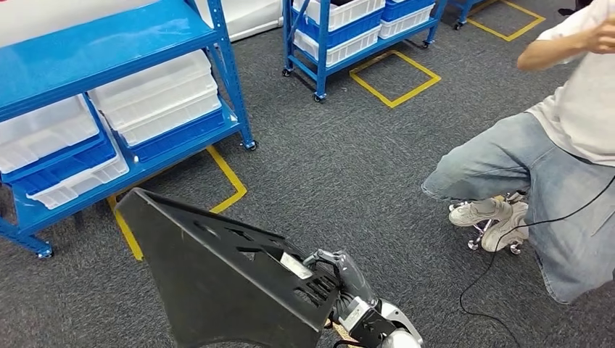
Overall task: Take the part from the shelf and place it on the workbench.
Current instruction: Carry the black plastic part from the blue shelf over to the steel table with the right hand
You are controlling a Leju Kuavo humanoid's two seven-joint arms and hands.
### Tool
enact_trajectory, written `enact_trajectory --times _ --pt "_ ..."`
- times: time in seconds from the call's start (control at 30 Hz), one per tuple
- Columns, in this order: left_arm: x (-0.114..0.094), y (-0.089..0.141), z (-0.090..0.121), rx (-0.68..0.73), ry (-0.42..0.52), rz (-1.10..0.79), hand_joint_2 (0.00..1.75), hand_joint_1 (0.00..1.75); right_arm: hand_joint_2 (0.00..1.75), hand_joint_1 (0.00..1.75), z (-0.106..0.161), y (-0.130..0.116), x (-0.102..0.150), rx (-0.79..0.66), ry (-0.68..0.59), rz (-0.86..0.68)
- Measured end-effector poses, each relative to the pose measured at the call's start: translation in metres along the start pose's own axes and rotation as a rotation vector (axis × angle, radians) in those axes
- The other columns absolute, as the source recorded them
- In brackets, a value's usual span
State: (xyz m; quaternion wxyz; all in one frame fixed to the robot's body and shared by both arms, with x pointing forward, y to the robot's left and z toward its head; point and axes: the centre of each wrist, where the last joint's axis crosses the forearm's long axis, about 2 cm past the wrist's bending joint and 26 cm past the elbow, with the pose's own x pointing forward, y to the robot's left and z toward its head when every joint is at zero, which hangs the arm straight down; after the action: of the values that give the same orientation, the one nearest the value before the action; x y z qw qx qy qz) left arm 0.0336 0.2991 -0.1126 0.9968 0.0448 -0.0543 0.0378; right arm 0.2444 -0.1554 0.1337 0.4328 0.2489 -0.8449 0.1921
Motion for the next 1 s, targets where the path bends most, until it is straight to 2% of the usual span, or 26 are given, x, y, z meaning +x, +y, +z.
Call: enact_trajectory --times 1.0 --pt "-0.0056 -0.0055 0.0006 0.002 0.009 0.038 1.75 0.00 1.75 1.75 -0.0048 0.0031 0.0000 0.030 -0.018 -0.023"
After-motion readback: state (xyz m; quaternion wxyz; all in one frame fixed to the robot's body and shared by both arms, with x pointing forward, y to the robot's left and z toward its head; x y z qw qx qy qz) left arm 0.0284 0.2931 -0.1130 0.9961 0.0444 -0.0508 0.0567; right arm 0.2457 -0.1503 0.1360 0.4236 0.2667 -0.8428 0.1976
